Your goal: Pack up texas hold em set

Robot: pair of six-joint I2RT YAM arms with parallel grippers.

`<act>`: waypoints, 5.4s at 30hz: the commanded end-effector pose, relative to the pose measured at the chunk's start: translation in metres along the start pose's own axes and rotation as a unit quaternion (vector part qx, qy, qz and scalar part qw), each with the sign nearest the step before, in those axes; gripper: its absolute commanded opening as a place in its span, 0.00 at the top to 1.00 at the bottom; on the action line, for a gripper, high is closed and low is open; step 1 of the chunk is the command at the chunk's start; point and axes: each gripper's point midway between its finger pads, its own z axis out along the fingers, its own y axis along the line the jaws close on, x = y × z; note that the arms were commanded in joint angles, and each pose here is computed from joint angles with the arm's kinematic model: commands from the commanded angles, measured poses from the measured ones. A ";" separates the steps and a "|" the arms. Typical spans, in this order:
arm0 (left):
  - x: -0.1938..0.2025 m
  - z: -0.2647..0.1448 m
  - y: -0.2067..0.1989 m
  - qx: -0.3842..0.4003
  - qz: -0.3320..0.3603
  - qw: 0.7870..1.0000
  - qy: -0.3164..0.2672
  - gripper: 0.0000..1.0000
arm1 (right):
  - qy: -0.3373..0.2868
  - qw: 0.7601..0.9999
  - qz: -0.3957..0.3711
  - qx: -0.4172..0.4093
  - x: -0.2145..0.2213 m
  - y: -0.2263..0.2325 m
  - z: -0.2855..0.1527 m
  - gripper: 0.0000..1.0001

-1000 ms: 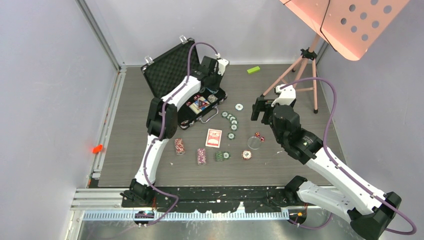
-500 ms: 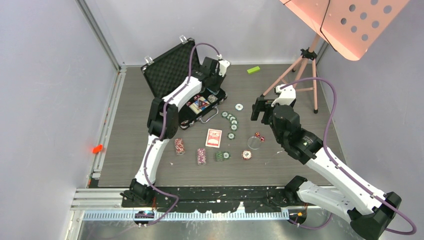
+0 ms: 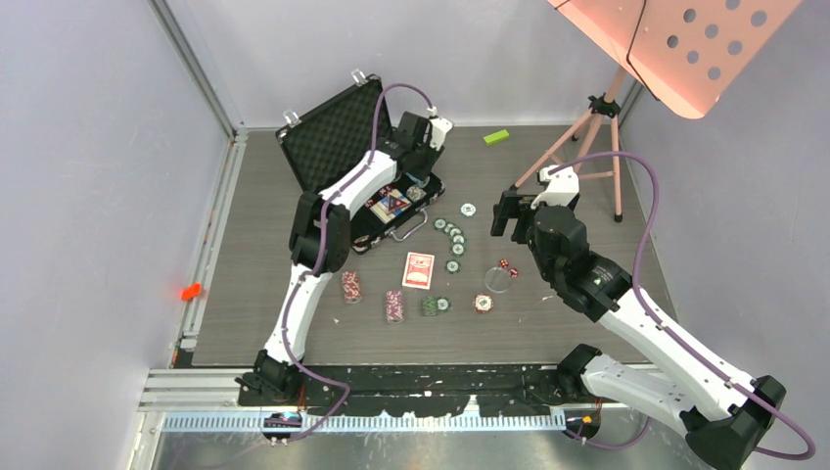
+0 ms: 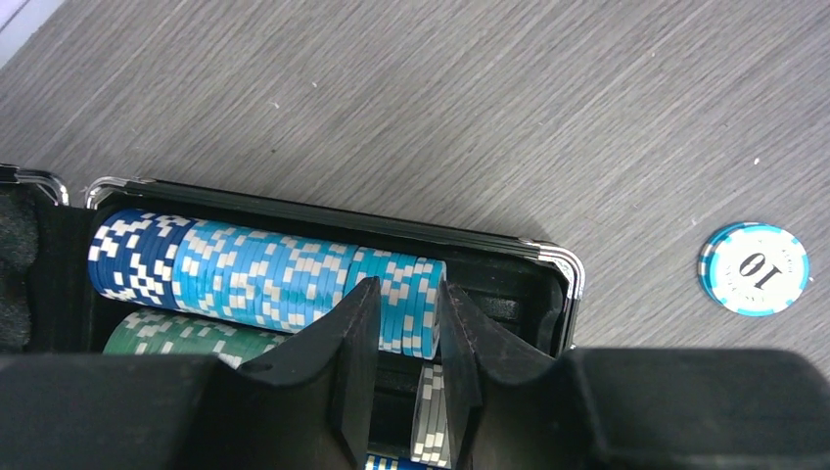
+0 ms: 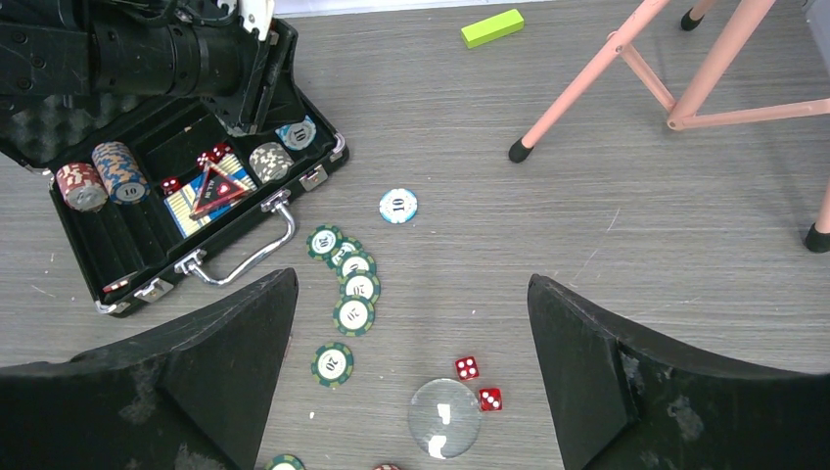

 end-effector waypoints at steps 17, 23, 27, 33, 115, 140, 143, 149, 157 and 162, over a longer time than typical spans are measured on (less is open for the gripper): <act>-0.077 -0.113 0.018 -0.076 -0.056 0.990 -0.105 0.02 | 0.150 0.986 0.052 0.052 0.024 0.002 0.059 0.00; -0.060 -0.164 0.024 -0.123 -0.164 0.974 -0.097 0.00 | 0.230 0.962 0.067 0.131 0.042 -0.009 0.093 0.00; -0.037 -0.183 0.012 -0.112 -0.218 0.966 -0.081 0.00 | 0.289 0.942 0.065 0.155 0.059 -0.002 0.107 0.00; -0.008 -0.216 -0.006 -0.091 -0.262 0.959 -0.063 0.00 | 0.304 0.939 0.086 0.133 0.076 0.016 0.133 0.01; 0.082 -0.270 -0.008 -0.088 -0.380 0.915 -0.103 0.02 | 0.422 0.890 0.096 0.145 0.170 0.020 0.211 0.78; 0.027 -0.209 -0.065 0.158 -0.410 0.898 -0.002 0.11 | 0.344 0.936 0.051 -0.042 0.103 0.052 0.117 0.98; 0.020 -0.201 -0.072 0.195 -0.424 0.884 0.016 0.16 | 0.343 0.934 0.045 -0.092 0.099 0.069 0.105 0.99; 0.010 -0.190 -0.084 0.246 -0.445 0.860 0.047 0.21 | 0.322 0.932 0.030 -0.166 0.096 0.101 0.085 0.99; 0.003 -0.191 -0.100 0.304 -0.466 0.828 0.064 0.23 | 0.292 0.918 0.033 -0.266 0.081 0.137 0.064 0.99; 0.006 -0.194 -0.117 0.340 -0.470 0.810 0.090 0.32 | 0.283 0.918 0.032 -0.277 0.074 0.142 0.065 0.99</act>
